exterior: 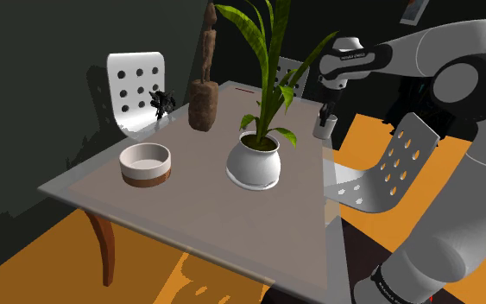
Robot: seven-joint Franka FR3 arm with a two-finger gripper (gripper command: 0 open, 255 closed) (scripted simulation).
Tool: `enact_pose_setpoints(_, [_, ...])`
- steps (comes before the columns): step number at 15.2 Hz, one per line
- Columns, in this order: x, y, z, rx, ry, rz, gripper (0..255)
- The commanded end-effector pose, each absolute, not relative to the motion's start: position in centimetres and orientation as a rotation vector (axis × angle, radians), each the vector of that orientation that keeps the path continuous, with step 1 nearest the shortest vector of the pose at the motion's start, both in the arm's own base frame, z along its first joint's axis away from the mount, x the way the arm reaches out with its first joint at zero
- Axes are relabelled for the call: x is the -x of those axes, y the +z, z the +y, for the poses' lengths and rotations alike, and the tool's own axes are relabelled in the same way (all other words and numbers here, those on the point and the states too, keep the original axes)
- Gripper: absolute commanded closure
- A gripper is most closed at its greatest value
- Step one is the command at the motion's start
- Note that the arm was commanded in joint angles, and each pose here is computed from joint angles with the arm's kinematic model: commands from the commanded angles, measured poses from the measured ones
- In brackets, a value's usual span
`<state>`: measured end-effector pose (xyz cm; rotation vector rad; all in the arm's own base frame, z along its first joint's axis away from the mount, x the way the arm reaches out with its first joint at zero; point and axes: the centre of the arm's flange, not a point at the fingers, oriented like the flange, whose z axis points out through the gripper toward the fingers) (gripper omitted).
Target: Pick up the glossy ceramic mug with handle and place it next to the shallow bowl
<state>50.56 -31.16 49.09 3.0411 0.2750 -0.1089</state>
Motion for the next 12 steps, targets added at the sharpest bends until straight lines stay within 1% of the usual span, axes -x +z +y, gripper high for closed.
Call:
enact_pose_setpoints(1, [-50.5,50.2,-31.2,-3.041,-0.109,0.275,255])
enact_pose_setpoints(7, [-50.5,53.2,-31.2,-3.041,-0.109,0.275,255])
enact_pose_setpoints(12, [-51.2,53.3,-24.6,-3.041,-0.109,0.275,255])
